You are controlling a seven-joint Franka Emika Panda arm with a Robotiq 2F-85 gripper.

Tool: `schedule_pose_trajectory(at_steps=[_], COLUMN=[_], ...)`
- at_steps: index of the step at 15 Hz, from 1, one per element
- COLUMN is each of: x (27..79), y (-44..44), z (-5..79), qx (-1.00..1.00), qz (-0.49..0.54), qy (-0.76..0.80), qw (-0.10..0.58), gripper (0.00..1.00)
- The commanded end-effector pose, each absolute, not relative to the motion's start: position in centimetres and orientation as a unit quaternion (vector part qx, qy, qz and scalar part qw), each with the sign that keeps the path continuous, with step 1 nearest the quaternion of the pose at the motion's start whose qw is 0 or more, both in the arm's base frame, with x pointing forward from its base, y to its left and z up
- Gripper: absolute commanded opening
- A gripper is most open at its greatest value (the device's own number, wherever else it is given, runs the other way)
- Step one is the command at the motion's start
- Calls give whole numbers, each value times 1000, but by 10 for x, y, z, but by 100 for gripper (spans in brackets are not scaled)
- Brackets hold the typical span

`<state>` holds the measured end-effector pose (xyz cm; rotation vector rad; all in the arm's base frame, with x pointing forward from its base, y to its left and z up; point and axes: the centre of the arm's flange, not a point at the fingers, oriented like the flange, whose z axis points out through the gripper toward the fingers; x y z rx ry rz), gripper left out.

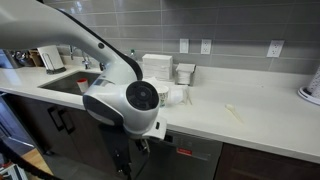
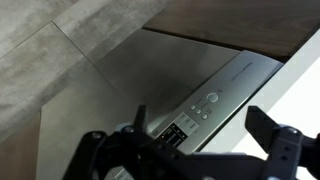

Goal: Push a button on the dishwasher

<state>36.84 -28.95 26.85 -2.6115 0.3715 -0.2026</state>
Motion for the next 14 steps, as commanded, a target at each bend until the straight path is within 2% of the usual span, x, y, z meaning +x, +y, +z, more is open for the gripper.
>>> schedule_pose_trajectory(at_steps=[1, 9, 14], x=[370, 375, 380], y=[-292, -294, -321], z=[263, 261, 237], qx=[-957, -958, -949], qz=[-69, -68, -53], qy=[138, 137, 140], qw=[244, 242, 276], gripper=[100, 100, 100])
